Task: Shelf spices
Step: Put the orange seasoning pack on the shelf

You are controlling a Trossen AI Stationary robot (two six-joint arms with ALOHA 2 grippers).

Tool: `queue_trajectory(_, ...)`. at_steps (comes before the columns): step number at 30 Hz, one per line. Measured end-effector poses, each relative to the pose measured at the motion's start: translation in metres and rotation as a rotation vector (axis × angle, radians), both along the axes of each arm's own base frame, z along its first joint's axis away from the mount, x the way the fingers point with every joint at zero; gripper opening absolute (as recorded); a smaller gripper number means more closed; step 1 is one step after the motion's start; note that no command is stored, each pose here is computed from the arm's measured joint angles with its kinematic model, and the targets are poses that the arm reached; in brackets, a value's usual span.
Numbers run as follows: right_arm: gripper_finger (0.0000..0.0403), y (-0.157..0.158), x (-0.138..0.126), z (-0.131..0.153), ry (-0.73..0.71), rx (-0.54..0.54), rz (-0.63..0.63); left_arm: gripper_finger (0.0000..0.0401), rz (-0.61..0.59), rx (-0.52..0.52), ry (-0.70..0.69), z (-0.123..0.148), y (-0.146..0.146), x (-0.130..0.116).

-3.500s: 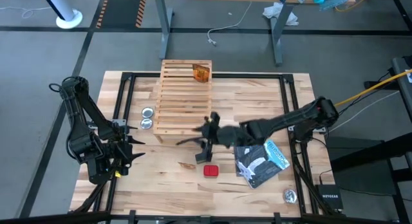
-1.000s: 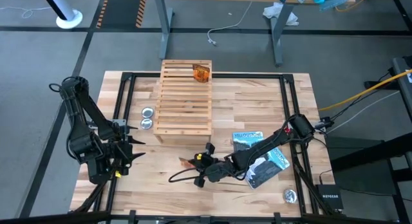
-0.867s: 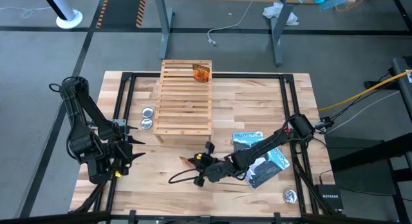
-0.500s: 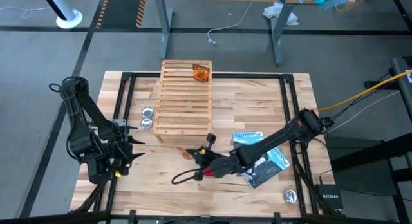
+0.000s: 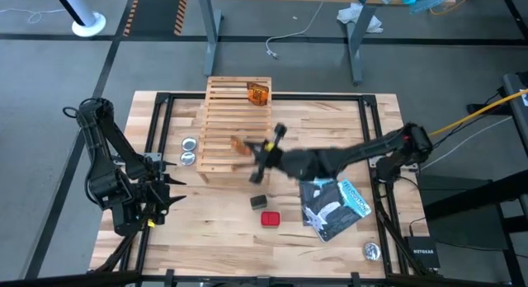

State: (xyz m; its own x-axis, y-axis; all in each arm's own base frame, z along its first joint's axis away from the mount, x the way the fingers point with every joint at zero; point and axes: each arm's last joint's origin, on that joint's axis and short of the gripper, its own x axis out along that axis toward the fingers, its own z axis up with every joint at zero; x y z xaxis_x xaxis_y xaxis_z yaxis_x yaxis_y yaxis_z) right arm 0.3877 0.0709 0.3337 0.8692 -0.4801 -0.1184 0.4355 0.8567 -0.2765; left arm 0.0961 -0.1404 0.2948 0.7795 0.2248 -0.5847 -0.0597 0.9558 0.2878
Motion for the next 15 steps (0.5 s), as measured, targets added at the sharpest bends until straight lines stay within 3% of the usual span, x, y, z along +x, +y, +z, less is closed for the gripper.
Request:
queue_trajectory(8,0.0001,-0.092,-0.014,0.027,-0.006,0.028,0.02,0.0169,0.0,0.0,0.0,0.0,0.0,0.0)
queue_trajectory(15,0.0001,-0.146,-0.021,0.019,0.057,0.099,0.03,0.0169,0.0,0.0,0.0,0.0,0.0,0.0)
